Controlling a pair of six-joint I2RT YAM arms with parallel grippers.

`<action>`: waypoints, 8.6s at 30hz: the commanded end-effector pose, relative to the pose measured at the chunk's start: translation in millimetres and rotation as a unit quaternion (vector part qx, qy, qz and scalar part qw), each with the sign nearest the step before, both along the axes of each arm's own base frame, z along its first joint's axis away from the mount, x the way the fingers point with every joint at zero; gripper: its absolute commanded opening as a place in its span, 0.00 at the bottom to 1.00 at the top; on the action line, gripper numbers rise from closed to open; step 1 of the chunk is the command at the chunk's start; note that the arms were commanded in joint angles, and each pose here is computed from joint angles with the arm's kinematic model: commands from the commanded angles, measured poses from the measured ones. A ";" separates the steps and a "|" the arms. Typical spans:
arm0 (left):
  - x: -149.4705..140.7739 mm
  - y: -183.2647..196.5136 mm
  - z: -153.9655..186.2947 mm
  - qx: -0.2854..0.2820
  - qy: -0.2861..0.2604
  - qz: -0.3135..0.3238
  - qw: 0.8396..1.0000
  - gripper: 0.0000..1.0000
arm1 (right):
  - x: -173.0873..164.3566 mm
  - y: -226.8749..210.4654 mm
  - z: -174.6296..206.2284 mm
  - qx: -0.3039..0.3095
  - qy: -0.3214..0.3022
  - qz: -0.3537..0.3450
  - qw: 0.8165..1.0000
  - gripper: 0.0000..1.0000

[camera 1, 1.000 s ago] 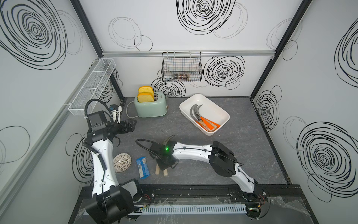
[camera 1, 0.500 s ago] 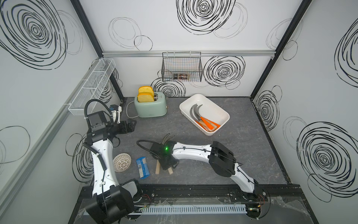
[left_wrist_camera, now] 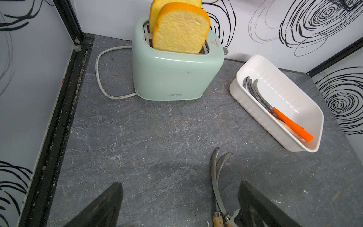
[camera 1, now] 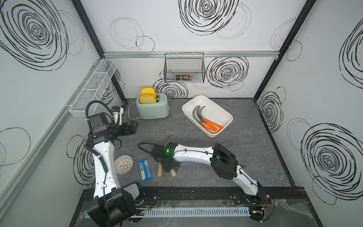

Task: Put small sickles into storage boxes
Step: Pick up the sickle at the center of the board, then place the sickle in the storage box.

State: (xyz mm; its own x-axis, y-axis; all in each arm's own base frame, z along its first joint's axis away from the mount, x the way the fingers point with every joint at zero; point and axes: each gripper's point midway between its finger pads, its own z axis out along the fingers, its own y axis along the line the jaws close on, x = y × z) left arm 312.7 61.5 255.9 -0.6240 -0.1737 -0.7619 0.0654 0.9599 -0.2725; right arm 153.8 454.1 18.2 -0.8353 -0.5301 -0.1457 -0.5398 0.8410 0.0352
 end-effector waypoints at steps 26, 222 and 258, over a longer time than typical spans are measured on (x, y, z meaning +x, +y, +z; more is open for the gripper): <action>3.7 0.3 21.8 0.005 -0.031 -0.009 0.999 0.96 | 14.5 -38.7 -23.1 -0.041 -0.007 -0.007 0.999 0.03; -24.0 -142.5 11.2 0.068 -0.015 -0.241 0.968 0.96 | 267.1 -237.0 45.2 -0.134 -0.094 -0.061 0.985 0.33; -7.4 -124.0 27.5 0.078 -0.024 -0.167 0.983 0.96 | 245.4 -195.8 175.2 0.014 -0.190 -0.111 0.975 0.41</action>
State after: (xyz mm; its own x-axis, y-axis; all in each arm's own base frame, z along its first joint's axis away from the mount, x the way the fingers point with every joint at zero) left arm 297.3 -64.4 262.7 -0.6364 0.1743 -0.7514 0.4089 0.9022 -0.1371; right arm 415.4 247.0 171.7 -0.8187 -0.3597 -0.4476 -0.3201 0.9330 -0.1642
